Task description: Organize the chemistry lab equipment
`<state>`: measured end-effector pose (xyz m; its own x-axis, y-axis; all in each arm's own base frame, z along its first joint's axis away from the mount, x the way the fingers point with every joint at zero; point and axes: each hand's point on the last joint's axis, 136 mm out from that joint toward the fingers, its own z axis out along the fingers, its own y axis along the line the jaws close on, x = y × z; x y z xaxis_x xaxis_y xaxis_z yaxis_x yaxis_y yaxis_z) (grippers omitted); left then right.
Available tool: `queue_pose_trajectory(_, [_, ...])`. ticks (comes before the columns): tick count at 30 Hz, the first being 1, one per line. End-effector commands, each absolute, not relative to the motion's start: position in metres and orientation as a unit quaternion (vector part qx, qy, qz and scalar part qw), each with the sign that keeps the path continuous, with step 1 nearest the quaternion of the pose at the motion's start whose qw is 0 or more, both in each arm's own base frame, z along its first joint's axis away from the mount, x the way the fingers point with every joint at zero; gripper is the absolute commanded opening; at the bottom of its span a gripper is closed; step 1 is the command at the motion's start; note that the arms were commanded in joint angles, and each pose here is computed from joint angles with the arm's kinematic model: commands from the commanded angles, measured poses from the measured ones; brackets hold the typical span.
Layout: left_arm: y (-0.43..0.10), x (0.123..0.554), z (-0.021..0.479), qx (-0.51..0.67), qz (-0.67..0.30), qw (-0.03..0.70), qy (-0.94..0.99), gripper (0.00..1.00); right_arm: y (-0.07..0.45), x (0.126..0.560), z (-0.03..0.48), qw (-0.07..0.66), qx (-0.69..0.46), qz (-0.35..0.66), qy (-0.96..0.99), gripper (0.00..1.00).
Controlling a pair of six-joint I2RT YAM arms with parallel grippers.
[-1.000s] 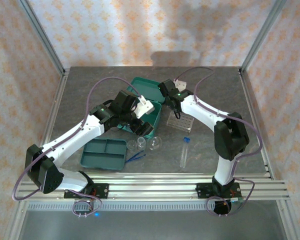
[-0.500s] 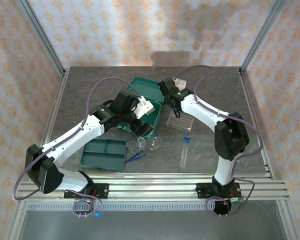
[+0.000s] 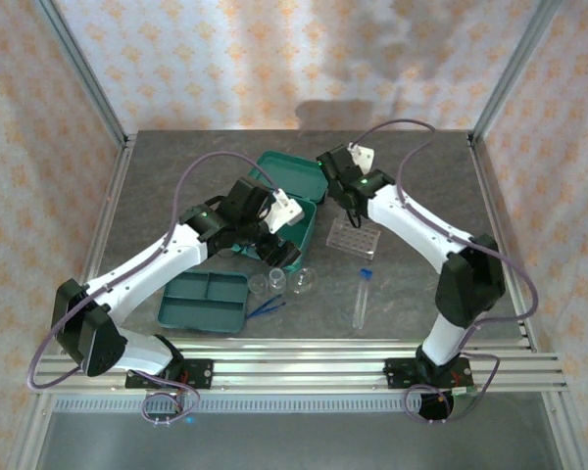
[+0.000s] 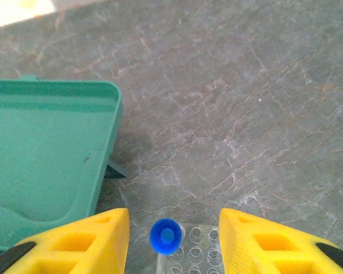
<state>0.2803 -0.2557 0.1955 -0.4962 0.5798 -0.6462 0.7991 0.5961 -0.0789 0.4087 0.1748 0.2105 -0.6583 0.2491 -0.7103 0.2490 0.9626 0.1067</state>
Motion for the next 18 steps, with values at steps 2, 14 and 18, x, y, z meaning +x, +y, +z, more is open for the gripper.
queue_pose_trajectory(2, [-0.265,0.278,0.198,0.426,-0.176,0.288,0.839,0.86,0.161,0.392,0.248,0.414,0.147,-0.001,0.898,0.45])
queue_pose_trajectory(14, [-0.292,0.280,0.201,0.463,-0.158,0.286,0.824,0.86,0.146,0.347,0.261,0.420,0.138,0.020,0.897,0.49])
queue_pose_trajectory(18, [-0.302,0.284,0.204,0.470,-0.152,0.288,0.820,0.86,0.136,0.327,0.248,0.414,0.140,0.018,0.899,0.50])
